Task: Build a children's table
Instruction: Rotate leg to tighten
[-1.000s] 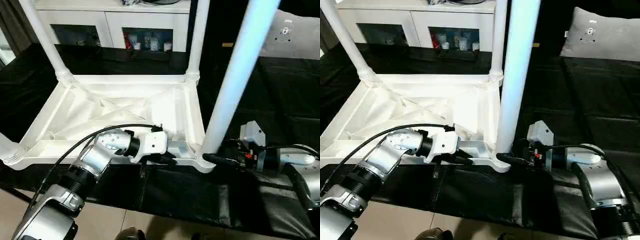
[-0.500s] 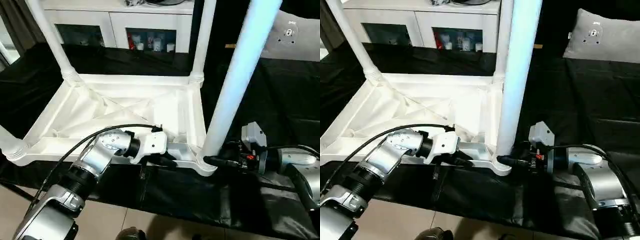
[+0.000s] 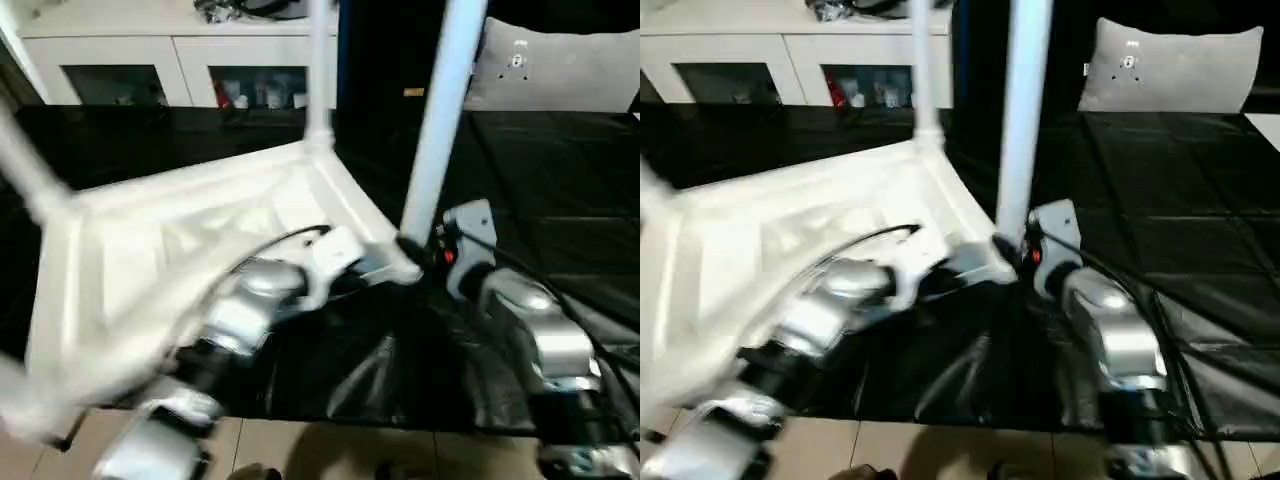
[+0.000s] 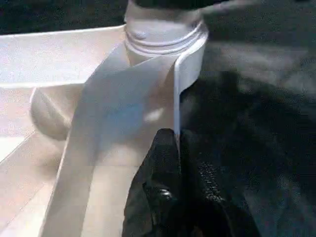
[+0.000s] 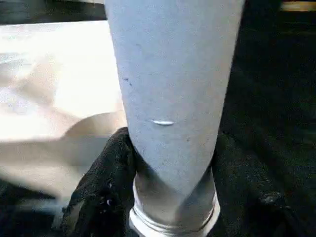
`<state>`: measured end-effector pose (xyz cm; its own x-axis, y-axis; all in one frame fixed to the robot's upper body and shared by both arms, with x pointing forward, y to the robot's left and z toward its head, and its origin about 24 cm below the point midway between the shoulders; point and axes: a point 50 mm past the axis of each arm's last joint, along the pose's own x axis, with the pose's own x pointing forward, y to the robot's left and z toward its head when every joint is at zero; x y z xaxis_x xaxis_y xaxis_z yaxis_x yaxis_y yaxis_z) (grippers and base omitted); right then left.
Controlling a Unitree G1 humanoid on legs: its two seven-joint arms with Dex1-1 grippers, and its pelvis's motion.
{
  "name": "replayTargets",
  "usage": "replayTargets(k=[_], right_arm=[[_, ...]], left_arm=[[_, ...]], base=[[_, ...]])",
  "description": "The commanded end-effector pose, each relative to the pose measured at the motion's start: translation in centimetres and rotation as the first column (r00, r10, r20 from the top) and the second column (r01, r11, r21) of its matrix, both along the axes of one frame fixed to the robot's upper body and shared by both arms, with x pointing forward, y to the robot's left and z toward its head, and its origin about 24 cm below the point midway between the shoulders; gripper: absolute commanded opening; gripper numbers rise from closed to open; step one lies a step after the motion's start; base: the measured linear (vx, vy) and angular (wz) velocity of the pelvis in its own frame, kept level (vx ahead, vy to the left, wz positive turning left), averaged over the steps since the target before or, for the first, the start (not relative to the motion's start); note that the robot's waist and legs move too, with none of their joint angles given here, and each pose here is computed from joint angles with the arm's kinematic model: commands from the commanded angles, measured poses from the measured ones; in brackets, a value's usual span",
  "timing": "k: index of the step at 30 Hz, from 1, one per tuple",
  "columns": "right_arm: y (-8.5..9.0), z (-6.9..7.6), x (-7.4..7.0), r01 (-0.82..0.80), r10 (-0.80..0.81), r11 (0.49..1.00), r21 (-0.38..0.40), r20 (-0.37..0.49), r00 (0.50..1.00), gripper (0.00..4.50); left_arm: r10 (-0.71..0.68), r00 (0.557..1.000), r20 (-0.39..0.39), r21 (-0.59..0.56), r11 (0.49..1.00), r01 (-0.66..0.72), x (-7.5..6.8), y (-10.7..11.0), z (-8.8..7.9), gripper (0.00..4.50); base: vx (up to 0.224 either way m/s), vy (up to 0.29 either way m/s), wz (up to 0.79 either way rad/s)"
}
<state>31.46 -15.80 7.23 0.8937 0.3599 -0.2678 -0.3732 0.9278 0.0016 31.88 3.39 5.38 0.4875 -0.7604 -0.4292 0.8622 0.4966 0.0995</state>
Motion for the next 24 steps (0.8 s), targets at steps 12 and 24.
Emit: replayTargets(k=[12,24], right_arm=[[1.8,-0.2,-0.8,-0.091,0.088,0.988,0.124,0.031,0.996,3.4],[-2.2,0.3,-2.0,-0.306,0.305,0.952,0.014,0.069,0.95,4.38]], left_arm=[[-0.01,0.994,0.107,0.033,0.999,0.007,0.4,-0.4,1.5,0.0],[-0.184,0.977,0.109,0.153,0.974,0.167,0.6,3.9,0.6,0.0]], base=[[0.0,0.0,0.0],[0.0,0.0,0.0]])
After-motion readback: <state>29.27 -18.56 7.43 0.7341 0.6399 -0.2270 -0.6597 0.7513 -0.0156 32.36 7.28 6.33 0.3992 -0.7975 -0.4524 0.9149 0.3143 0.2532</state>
